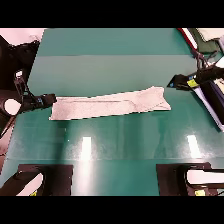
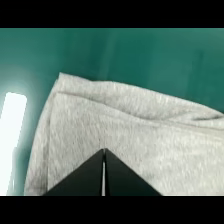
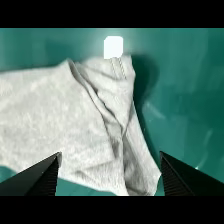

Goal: Fold the shirts.

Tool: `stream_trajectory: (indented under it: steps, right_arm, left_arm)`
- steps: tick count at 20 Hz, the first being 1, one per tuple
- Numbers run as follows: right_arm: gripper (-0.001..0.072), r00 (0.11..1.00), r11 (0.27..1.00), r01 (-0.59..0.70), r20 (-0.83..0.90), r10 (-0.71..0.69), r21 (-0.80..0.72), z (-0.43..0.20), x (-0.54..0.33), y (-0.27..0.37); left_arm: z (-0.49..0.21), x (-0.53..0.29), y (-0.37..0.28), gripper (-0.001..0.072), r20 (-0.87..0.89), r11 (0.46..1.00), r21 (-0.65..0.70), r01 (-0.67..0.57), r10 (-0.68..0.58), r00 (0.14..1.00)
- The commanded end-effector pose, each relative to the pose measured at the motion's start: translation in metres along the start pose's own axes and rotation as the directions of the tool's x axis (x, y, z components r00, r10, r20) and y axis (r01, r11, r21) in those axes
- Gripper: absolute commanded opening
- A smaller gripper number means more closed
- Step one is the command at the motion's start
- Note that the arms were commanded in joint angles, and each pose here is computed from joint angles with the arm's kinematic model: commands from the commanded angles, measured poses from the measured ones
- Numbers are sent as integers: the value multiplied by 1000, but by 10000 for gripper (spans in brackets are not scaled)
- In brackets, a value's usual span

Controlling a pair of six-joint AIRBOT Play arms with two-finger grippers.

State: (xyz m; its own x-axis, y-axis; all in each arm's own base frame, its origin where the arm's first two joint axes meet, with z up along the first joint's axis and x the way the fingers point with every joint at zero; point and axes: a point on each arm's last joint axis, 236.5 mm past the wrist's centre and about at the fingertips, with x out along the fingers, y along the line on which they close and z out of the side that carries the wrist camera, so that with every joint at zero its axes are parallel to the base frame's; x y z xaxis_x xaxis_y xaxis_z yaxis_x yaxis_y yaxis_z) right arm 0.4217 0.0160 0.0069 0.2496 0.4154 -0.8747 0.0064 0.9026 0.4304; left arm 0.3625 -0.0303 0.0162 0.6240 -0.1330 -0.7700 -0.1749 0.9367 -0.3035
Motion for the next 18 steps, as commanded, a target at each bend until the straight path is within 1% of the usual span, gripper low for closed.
stream_trajectory:
  steps: [1, 2, 4, 10, 13, 14, 16, 17, 18]
  right_arm:
    - [709, 974, 980, -186, -120, 194, 74, -30, 16, -7]
    - [709, 962, 970, -224, -136, 236, 96, -33, 25, -8]
    - [705, 948, 958, -259, -159, 277, 125, -36, 40, -12]
    - [694, 943, 953, -273, -158, 292, 135, -33, 65, -23]
    - [682, 936, 953, -281, -189, 298, 115, -38, 76, -16]
    - [657, 931, 953, -284, -205, 301, 108, -41, 81, -10]
    - [643, 921, 952, -293, -244, 306, 88, -47, 93, 3]
    - [574, 915, 952, -298, -263, 307, 74, -51, 98, 9]
    - [522, 913, 952, -301, -272, 304, 56, -53, 103, 14]
  left_arm:
    - [-19, -1, -2, 26, -82, 1000, -12, 7, -8, 997]
    - [-24, -1, -2, 25, -104, 1000, -13, 5, -7, 995]
    - [-33, -2, -1, 25, -141, 1000, -14, 0, -2, 990]
    - [-40, -4, -6, 26, -169, 999, -42, 19, -25, 985]
    - [-40, -4, -13, 25, -170, 997, -58, 44, -53, 984]
    - [-40, -4, -16, 25, -172, 996, -61, 59, -69, 983]
    - [-41, -5, -25, 24, -173, 991, -97, 88, -103, 980]
    - [-41, -5, -31, 25, -173, 989, -103, 106, -123, 977]
    - [-43, -5, -38, 24, -175, 990, -75, 122, -133, 976]
